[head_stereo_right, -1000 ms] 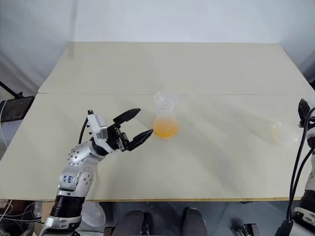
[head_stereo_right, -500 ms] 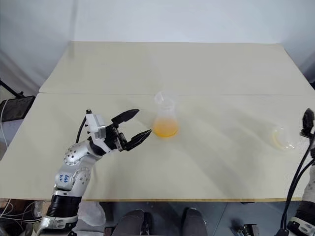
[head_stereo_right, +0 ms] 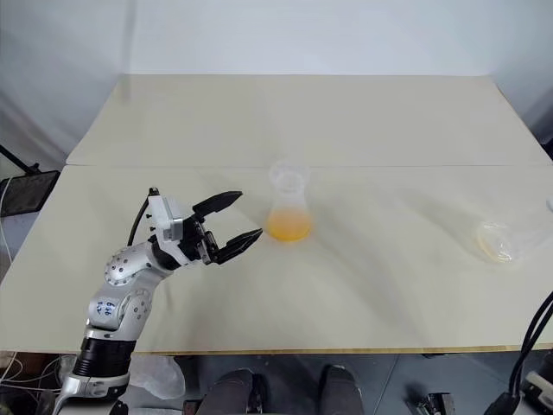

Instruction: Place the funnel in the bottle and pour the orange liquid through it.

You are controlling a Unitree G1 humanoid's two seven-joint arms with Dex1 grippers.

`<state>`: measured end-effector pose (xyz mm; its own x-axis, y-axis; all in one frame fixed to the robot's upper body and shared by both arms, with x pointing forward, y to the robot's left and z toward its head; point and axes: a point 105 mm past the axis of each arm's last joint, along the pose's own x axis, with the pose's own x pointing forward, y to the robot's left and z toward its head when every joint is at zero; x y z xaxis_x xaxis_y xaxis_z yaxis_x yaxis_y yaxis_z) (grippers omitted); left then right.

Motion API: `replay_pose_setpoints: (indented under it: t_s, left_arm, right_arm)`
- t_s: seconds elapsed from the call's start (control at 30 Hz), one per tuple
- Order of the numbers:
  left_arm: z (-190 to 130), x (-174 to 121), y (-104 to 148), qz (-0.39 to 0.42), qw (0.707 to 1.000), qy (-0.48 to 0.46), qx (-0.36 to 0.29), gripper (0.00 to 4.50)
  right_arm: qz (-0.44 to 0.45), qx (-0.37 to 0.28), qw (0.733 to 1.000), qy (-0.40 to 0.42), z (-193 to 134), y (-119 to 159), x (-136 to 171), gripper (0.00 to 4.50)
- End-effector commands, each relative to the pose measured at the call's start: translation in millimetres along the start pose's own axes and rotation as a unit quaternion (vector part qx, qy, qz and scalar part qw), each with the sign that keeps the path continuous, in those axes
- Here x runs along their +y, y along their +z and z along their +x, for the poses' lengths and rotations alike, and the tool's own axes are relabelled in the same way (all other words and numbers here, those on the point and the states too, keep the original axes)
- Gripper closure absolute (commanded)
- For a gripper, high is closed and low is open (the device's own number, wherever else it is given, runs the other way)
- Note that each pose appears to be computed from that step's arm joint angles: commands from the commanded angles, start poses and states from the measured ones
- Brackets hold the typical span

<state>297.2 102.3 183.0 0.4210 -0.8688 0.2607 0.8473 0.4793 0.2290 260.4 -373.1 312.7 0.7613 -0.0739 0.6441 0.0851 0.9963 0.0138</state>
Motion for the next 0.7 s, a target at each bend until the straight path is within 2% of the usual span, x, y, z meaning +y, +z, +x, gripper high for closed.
replay_pose_setpoints:
  t_s: [0.03, 0.13, 0.2, 0.3, 0.33, 0.37, 0.53, 0.7]
  left_arm:
    - [-8, 1, 7, 0.01, 1.0, -0.014, 0.009, 0.0]
    - [-18, 5, 4, 0.022, 0.999, -0.015, 0.032, 0.0]
    - [-25, 6, 0, 0.027, 0.998, -0.017, 0.054, 0.0]
    - [-34, 7, -5, 0.014, 0.997, -0.009, 0.078, 0.0]
    - [-38, 5, -7, 0.016, 0.996, -0.009, 0.087, 0.0]
    - [-42, 3, -9, 0.018, 0.995, -0.01, 0.097, 0.0]
    - [-61, 3, -23, 0.029, 0.988, 0.005, 0.152, 0.0]
    - [-63, 6, -19, 0.058, 0.986, 0.02, 0.156, 0.0]
  right_arm:
    - [-0.037, 0.028, 0.981, 0.188, 9, 7, 60, 0.01]
    - [-0.039, 0.066, 0.946, 0.314, -12, -17, 95, 0.01]
    - [-0.039, 0.122, 0.903, 0.409, -41, -39, 115, 0.01]
    - [-0.024, 0.197, 0.819, 0.538, -94, -65, 136, 0.01]
    - [-0.013, 0.216, 0.797, 0.564, -111, -72, 137, 0.01]
    - [-0.002, 0.228, 0.786, 0.575, -121, -76, 135, 0.01]
    - [-0.014, 0.245, 0.753, 0.611, -151, -92, 123, 0.01]
    - [-0.007, 0.225, 0.775, 0.59, -145, -100, 119, 0.01]
